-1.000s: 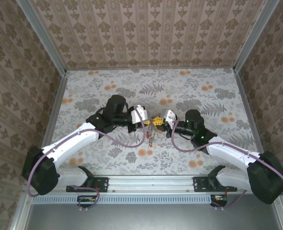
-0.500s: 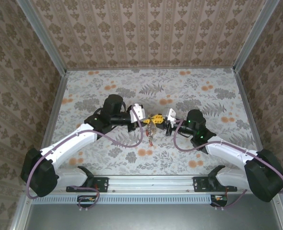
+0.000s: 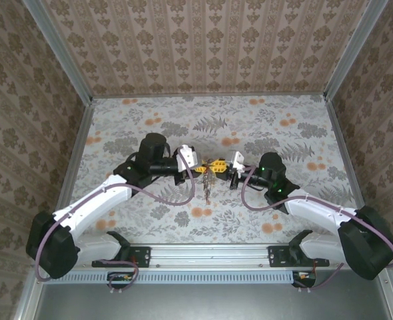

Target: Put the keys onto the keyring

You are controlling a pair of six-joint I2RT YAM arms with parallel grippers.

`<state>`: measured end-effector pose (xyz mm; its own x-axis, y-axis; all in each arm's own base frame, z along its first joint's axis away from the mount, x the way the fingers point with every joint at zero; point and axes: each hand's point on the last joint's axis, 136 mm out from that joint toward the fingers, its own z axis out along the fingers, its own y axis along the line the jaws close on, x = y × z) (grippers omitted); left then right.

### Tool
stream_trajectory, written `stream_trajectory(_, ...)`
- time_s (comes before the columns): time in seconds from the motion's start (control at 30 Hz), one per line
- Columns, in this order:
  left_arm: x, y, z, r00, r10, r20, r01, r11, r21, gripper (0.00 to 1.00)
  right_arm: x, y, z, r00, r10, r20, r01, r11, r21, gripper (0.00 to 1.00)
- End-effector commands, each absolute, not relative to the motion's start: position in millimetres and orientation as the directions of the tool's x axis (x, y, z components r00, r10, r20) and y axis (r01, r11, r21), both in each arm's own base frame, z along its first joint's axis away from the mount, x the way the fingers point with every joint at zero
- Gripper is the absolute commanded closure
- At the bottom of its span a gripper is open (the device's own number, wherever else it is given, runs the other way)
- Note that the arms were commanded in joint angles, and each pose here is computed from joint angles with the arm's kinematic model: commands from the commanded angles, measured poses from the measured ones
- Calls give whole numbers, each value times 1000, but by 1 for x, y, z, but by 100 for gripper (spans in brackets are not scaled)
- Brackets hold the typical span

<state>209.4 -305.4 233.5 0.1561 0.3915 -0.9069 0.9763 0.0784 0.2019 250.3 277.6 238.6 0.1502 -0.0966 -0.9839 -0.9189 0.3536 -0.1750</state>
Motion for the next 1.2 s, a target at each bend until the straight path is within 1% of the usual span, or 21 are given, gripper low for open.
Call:
stream_trajectory(0.0,198,-301,238,170,364,-916,980,38,196,83,240,279,260,232,-49,-972,-919,315,-235,100)
stream_trajectory(0.13,197,-301,242,184,353,-917,977,35,209,87,237,281,256,231,-70,-970,-928,283,-241,100)
stream_trajectory(0.3,191,-301,245,201,333,-921,976,5,216,82,235,283,255,228,-76,-971,-934,266,-240,100)
stream_trajectory(0.5,185,-304,247,206,309,-929,978,-44,202,81,237,284,256,230,-75,-970,-934,262,-241,100)
stream_trajectory(0.7,180,-306,243,208,307,-929,978,-90,189,82,237,285,259,236,-71,-969,-935,254,-246,100)
stream_trajectory(1.0,185,-308,233,198,348,-916,980,-95,176,83,237,287,260,233,-72,-970,-940,241,-243,100)
stream_trajectory(1.03,185,-308,234,200,347,-916,979,-95,178,84,237,288,260,231,-73,-970,-941,238,-242,100)
stream_trajectory(1.17,187,-308,234,207,354,-912,978,-90,187,100,238,287,256,224,-89,-971,-941,239,-239,100)
